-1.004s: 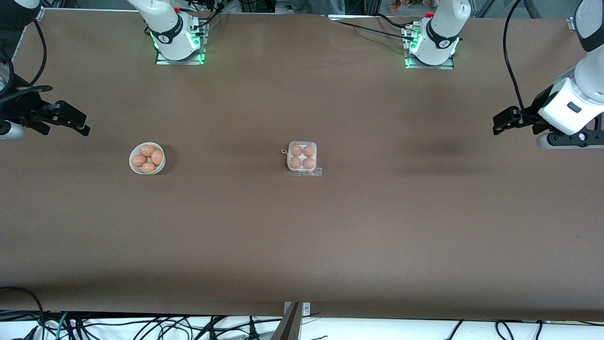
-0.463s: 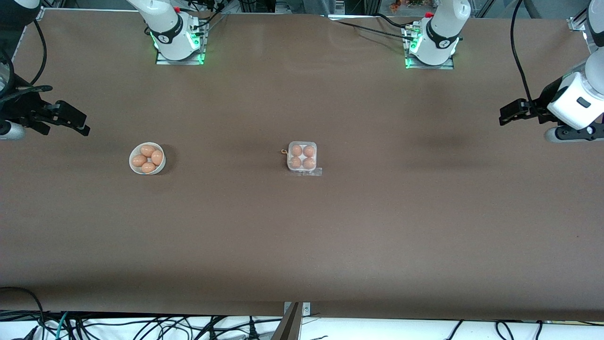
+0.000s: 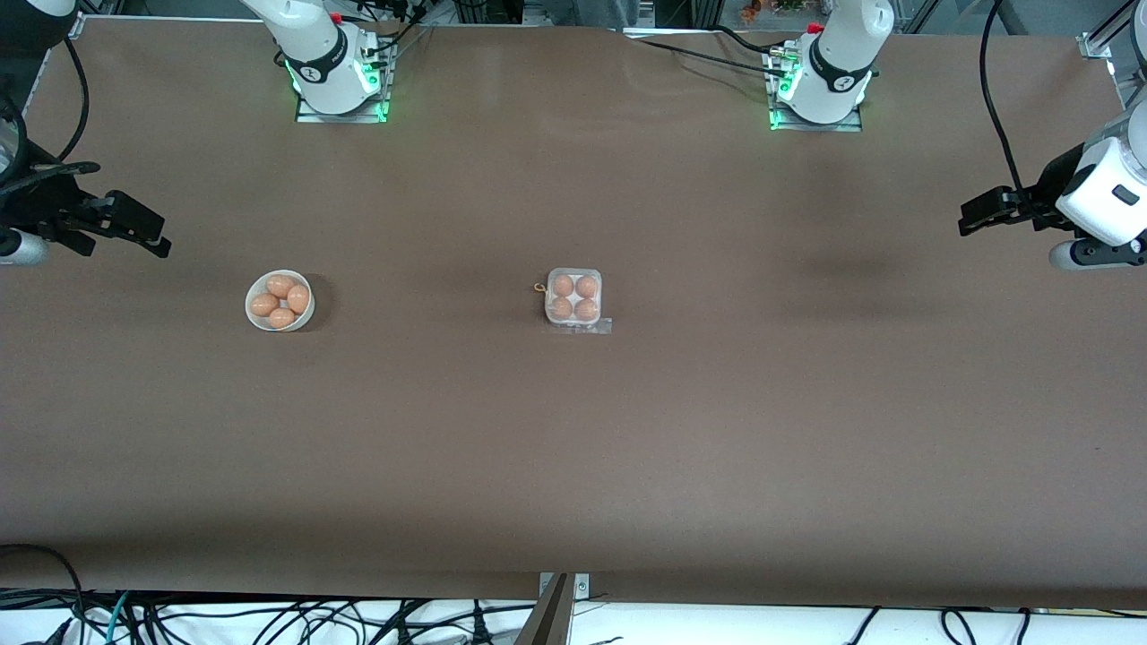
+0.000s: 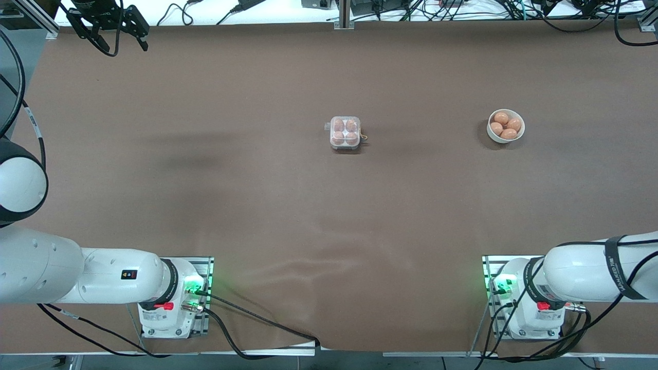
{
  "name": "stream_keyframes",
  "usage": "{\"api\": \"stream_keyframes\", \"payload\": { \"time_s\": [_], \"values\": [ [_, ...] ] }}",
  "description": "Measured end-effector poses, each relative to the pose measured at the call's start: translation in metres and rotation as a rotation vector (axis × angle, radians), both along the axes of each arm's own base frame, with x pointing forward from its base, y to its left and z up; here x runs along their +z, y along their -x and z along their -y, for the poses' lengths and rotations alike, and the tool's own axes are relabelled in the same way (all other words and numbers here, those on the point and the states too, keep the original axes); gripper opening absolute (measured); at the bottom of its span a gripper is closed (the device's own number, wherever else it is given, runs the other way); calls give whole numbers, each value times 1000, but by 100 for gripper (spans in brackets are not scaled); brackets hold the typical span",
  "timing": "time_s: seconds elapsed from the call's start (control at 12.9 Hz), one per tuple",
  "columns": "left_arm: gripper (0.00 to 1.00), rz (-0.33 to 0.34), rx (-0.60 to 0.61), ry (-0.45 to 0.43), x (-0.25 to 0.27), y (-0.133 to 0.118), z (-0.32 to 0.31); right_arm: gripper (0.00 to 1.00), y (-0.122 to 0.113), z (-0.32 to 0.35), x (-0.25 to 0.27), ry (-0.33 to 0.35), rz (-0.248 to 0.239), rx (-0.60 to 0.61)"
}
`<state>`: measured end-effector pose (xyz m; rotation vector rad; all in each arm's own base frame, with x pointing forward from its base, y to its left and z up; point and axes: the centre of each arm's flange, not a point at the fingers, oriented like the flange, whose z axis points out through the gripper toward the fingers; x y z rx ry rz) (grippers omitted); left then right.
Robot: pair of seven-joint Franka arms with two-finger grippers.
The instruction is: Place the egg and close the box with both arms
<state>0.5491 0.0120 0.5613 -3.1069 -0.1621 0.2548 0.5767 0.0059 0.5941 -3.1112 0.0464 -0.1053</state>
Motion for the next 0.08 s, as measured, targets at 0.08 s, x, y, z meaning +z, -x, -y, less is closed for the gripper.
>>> {"api": "stream_keyframes", "payload": {
  "time_s": [0.08],
  "values": [
    [100,-2,0,0,-1,0,0,100,0,0,0,0,0,0]
  ]
}}
